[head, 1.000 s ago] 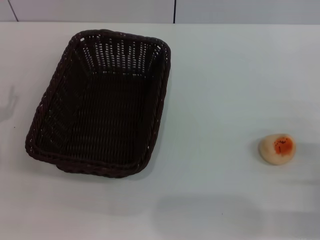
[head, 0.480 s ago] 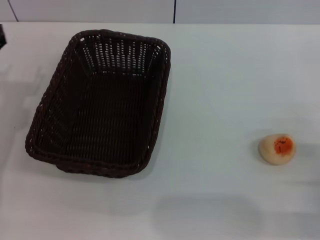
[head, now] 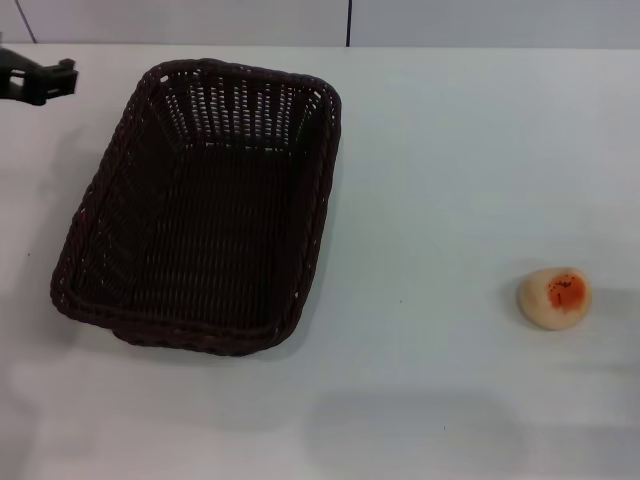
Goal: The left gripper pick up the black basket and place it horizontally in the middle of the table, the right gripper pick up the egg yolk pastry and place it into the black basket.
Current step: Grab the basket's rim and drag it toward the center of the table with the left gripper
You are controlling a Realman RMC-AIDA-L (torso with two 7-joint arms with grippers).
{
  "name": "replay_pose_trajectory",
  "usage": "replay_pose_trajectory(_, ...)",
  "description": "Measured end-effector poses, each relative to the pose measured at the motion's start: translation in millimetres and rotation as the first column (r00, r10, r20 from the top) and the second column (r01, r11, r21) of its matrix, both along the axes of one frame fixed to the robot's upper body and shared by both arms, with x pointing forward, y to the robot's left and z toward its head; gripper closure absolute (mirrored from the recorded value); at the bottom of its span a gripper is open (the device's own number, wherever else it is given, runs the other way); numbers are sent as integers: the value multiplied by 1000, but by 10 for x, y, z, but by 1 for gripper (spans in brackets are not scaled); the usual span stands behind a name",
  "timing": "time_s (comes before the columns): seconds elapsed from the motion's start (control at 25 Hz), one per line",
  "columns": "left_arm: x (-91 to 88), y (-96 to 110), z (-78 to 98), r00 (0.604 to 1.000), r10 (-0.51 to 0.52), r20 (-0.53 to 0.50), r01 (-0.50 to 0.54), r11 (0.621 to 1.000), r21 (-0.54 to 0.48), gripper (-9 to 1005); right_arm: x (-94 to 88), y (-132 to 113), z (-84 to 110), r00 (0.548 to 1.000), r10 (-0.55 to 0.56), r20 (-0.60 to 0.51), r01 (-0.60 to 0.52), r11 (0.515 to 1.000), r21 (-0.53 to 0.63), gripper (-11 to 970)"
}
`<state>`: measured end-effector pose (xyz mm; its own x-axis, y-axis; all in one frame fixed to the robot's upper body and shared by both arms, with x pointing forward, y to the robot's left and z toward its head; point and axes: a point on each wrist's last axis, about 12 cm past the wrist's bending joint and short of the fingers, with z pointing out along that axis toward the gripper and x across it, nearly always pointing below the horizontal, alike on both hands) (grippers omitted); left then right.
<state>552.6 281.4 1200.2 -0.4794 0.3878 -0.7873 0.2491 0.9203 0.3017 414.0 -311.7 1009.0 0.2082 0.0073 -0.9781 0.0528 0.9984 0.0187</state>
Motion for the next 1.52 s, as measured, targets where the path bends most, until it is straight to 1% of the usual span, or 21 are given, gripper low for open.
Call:
replay_pose_trajectory(0.16,26,-92,220,996,-29,-90,28,1000,-5,198,-8,-3,-3,1000,-1,-2,1,1000,-1,168)
replay_pose_trajectory(0.24,38,-113,274,989,-27,-148,26,1000,-9,198,-10,7,-5,1000,5,-3,-5,1000,0,168)
replay_pose_trajectory(0.32,58,-163,320,979,-29,-200,25,999,-19,198,-10,17,-7,1000,10,-4,-10,1000,0,168)
replay_pose_trajectory(0.48,73,-250,325,961,-34,-275,32,999,-13,199,-2,23,-4,1000,14,-3,-14,1000,0,169)
replay_pose_trajectory(0.76,95,-326,210,931,-47,-363,51,999,0,199,1,25,-4,1000,15,-3,-15,1000,0,169)
replay_pose_trajectory(0.8,119,-349,158,920,-48,-389,51,999,-2,199,6,27,-3,1000,17,-2,-17,1000,-1,169)
replay_pose_trajectory(0.88,129,-358,140,916,-48,-398,51,999,-2,199,6,27,-3,1000,17,-2,-17,1000,-1,169)
replay_pose_trajectory(1.0,180,-408,46,897,-52,-439,57,998,-2,199,4,27,-4,1000,17,-3,-17,1000,-1,169)
replay_pose_trajectory(1.08,195,-423,26,893,-54,-446,60,998,-1,200,4,27,-4,1000,17,-3,-17,1000,-1,169)
replay_pose_trajectory(1.12,231,-450,-20,884,-57,-465,65,998,1,200,3,27,-5,1000,17,-4,-17,1000,-1,168)
replay_pose_trajectory(1.16,231,-450,-20,884,-57,-465,65,998,1,200,3,27,-5,1000,17,-4,-17,1000,-1,168)
replay_pose_trajectory(1.2,268,-468,-59,876,-57,-479,67,998,3,200,3,27,-5,1000,17,-4,-17,1000,-1,168)
replay_pose_trajectory(1.32,302,-482,-91,871,-57,-488,68,998,5,200,0,26,-6,1000,16,-4,-16,1000,-1,168)
replay_pose_trajectory(1.52,374,-498,-183,859,-52,-510,67,998,12,254,-7,22,-9,1000,15,-6,-15,1000,-1,168)
